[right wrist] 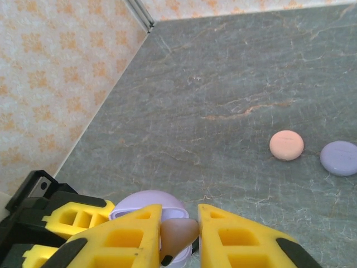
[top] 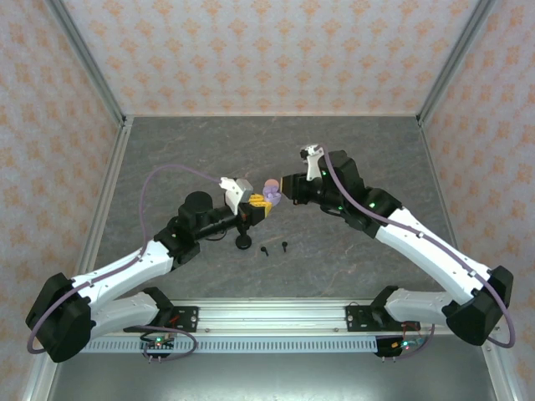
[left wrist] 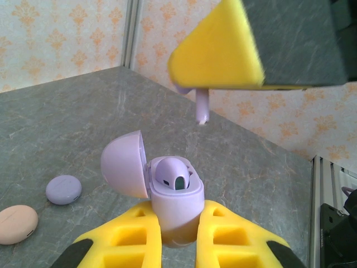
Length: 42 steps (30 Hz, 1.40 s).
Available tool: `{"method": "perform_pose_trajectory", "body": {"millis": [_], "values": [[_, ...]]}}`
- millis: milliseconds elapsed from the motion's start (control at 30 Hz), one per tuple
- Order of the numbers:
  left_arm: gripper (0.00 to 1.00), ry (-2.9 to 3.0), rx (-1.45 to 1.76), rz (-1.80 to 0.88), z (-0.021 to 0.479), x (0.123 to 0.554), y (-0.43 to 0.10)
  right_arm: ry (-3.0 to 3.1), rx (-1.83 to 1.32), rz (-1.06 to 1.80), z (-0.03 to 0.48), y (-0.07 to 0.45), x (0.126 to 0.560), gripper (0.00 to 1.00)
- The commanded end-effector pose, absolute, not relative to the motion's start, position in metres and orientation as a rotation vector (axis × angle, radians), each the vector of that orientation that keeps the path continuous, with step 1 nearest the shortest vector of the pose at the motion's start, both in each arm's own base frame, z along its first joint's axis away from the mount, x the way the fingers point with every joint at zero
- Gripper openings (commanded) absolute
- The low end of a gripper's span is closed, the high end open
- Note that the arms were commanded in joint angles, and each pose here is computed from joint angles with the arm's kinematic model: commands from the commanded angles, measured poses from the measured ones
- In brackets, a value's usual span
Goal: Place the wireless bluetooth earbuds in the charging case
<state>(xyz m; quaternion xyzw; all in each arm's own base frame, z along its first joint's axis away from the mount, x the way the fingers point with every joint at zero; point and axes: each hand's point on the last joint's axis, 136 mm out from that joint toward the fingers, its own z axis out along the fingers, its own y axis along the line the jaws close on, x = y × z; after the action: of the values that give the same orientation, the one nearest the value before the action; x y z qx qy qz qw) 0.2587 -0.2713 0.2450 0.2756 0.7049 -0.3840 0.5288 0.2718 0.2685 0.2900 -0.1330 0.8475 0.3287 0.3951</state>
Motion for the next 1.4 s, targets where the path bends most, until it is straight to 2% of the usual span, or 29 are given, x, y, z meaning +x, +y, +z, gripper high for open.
{"method": "perform_pose_trajectory", "body": {"millis": [0, 1033, 1367], "values": [[0.0, 1.601, 0.667, -0.945, 0.271, 0.257, -0.277, 2.1, -0.368, 0.87, 0.302, 0.277, 0.271, 0.21], [0.0, 1.613, 0.665, -0.937, 0.269, 0.26, -0.279, 2.246, -0.489, 0.853, 0.258, 0.292, 0.26, 0.21], [0.0, 1.607, 0.666, -0.938, 0.271, 0.261, -0.28, 2.223, -0.429, 0.851, 0.272, 0.287, 0.263, 0.34]]}}
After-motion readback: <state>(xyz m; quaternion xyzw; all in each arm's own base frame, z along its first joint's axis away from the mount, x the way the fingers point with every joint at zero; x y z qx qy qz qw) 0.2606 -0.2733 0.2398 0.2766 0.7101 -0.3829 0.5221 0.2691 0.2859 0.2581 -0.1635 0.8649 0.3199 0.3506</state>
